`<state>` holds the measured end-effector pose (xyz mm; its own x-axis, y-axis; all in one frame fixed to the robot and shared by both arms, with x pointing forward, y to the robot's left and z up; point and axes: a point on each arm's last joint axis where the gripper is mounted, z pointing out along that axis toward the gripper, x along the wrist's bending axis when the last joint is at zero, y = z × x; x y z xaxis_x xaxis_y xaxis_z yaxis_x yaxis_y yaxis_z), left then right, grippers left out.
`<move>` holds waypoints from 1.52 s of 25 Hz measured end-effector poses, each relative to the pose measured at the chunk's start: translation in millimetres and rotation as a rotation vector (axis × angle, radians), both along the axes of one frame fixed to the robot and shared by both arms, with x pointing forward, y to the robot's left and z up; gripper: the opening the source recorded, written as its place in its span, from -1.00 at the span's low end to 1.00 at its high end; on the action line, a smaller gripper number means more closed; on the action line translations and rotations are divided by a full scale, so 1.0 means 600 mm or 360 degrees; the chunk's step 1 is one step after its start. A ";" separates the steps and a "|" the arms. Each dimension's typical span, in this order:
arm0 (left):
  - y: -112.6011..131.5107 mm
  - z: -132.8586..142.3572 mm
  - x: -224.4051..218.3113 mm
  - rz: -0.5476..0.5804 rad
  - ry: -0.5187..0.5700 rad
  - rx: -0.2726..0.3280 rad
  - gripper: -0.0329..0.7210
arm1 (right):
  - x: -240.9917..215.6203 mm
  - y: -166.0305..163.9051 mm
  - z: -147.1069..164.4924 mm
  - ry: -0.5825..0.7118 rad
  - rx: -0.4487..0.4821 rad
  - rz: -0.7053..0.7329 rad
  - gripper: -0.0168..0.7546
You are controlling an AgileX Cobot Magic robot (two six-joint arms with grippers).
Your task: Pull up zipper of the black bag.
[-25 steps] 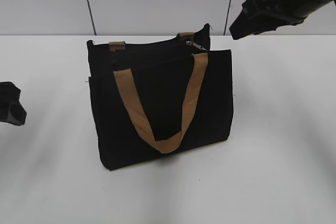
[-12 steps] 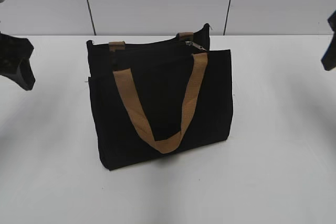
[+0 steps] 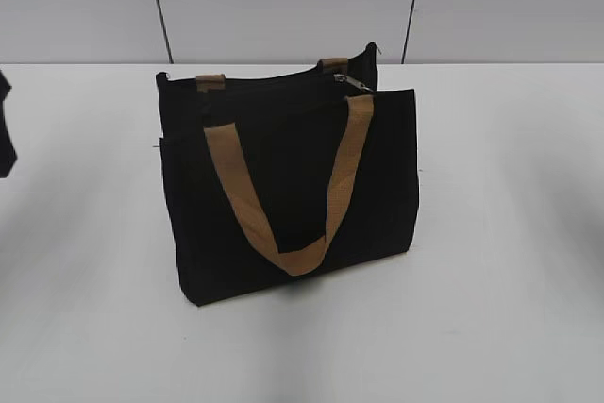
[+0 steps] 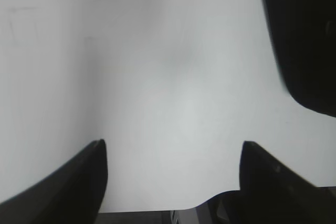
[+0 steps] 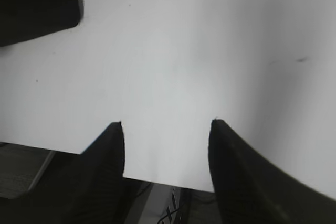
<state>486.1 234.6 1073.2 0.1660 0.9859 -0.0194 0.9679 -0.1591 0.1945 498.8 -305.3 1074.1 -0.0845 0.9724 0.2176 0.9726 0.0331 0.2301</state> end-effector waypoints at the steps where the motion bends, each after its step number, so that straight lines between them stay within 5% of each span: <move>1: 0.004 0.005 -0.013 0.0000 -0.0020 -0.0005 0.64 | -0.019 0.002 0.007 -0.0027 -0.0001 -0.0001 0.09; 9: 0.051 0.015 -0.188 0.0018 -0.0246 -0.0072 0.64 | -0.198 0.023 0.008 -0.0236 -0.0018 -0.0001 0.09; 22: 0.109 0.006 -0.404 0.0016 -0.1169 -0.0327 0.63 | -0.444 0.053 -0.039 -0.1162 -0.0142 0.0037 0.09; 28: 0.116 -0.024 -0.428 -0.0047 -0.1414 -0.0345 0.61 | -0.451 0.052 -0.040 -0.1325 -0.0179 0.0025 0.09; 38: 0.115 -0.023 -0.427 -0.0099 -0.1454 -0.0323 0.59 | -0.443 0.049 -0.045 -0.1359 -0.0194 0.0003 0.09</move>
<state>229.6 303.4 1059.5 0.2539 0.9669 -0.0263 0.4174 -0.0850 0.9048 232.8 -276.0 1047.4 -0.1736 0.9845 -0.0268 0.4682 0.1064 0.8772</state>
